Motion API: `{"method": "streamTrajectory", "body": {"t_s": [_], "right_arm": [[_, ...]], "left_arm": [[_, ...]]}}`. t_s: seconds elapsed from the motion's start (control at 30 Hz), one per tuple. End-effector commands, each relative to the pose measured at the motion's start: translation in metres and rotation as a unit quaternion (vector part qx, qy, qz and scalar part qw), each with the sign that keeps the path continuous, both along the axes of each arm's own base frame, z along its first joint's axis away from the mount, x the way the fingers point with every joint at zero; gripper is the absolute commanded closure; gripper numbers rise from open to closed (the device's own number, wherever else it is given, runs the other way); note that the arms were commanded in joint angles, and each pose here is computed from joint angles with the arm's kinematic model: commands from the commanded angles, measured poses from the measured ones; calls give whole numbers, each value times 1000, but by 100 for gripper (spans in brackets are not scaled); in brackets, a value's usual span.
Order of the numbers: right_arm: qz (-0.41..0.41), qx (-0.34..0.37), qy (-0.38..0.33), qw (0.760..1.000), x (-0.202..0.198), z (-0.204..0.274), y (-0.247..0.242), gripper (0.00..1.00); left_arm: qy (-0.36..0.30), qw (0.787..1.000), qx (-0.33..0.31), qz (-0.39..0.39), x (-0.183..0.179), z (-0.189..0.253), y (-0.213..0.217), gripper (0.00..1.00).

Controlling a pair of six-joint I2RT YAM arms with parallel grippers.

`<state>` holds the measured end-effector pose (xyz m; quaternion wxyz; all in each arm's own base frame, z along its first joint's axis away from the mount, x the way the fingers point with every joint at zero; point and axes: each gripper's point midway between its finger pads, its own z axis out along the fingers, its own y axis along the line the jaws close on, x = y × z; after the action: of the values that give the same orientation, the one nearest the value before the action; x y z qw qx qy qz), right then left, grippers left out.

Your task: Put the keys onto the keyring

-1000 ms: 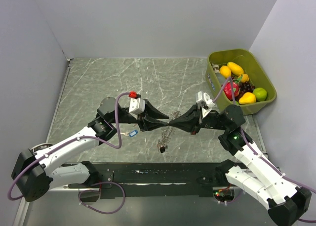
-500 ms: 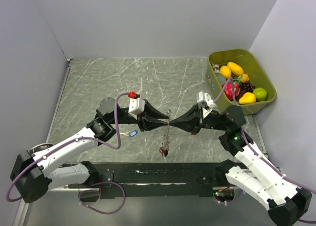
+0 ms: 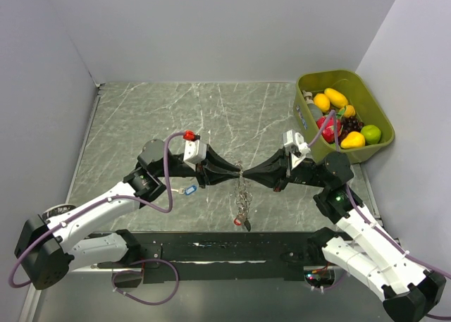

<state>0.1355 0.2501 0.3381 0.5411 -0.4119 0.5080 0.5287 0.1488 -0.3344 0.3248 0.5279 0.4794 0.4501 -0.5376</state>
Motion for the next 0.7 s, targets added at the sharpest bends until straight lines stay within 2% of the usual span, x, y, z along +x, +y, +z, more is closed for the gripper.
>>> {"method": "streamTrajectory", "body": {"t_s": [0.0, 0.33, 0.53, 0.6, 0.67], "right_arm": [[4, 25, -40, 999, -6, 20, -2, 100], [-3, 23, -36, 999, -4, 17, -2, 100], [-1, 26, -38, 999, -4, 18, -2, 100], [0, 25, -37, 999, -5, 18, -2, 100], [-4, 22, -35, 999, -4, 16, -2, 100]], "left_arm": [[-9, 1000, -15, -19, -3, 10, -3, 76], [-16, 999, -25, -22, -7, 14, 0, 68], [-14, 999, -15, -33, -8, 11, -3, 87], [-15, 999, -13, -41, -8, 11, -4, 99], [-16, 999, -15, -49, -10, 12, -6, 99]]}}
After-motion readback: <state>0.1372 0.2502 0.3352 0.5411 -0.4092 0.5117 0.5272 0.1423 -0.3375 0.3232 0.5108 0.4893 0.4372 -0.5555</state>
